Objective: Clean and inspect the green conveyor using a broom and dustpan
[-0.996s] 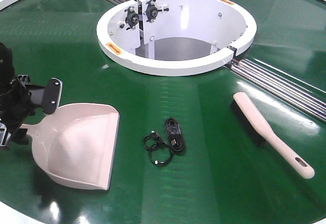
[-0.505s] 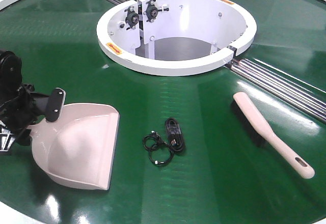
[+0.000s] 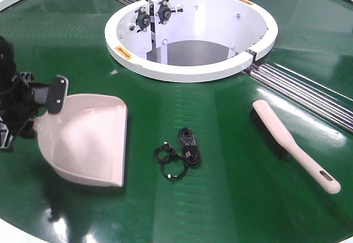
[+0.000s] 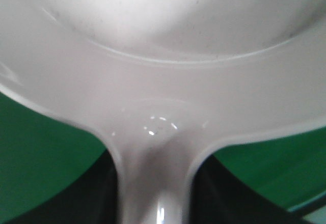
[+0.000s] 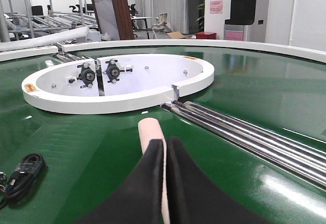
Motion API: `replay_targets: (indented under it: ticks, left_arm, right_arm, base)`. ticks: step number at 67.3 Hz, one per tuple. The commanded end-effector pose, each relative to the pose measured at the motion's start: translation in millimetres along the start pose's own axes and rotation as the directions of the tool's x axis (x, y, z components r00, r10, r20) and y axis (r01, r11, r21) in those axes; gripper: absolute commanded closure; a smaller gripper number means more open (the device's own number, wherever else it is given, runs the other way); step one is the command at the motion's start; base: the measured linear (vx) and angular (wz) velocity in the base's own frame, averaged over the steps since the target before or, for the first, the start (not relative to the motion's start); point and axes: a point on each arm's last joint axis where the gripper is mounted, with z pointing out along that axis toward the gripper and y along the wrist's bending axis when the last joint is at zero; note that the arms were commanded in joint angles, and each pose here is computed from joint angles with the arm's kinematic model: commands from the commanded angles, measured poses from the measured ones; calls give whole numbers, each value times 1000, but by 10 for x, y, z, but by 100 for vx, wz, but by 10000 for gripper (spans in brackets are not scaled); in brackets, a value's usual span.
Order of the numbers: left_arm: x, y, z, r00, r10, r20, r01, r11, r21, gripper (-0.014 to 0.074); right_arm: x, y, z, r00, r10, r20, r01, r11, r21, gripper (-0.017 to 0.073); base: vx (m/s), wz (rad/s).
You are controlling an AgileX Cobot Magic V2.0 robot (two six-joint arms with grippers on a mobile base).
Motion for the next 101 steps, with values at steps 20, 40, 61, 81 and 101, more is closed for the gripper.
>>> replay_targets:
  ticks: [20, 40, 61, 81, 101]
  left_arm:
    - [-253, 69, -257, 997, 19, 81, -11, 995, -94, 601]
    - [-367, 61, -96, 995, 52, 80, -48, 998, -48, 601]
    - [-479, 37, -58, 982, 140, 127, -137, 990, -32, 601]
    - [-488, 16, -59, 978, 158, 139, -158, 987, -14, 601]
    - [-479, 11, -58, 978, 162, 130, -163, 987, -7, 601]
  right_arm:
    - [-5, 4, -7, 997, -7, 71, 8, 1000, -5, 569]
    - [-5, 4, -7, 997, -7, 71, 8, 1000, -5, 569]
    - [-5, 4, -7, 997, -7, 71, 8, 1000, -5, 569]
    - [-5, 4, -7, 997, -7, 71, 8, 1000, -5, 569]
    - [-5, 4, -7, 997, -7, 71, 8, 1000, -5, 569]
  base:
    - [0, 0]
    - [0, 0]
    - [0, 0]
    - [0, 0]
    - [0, 0]
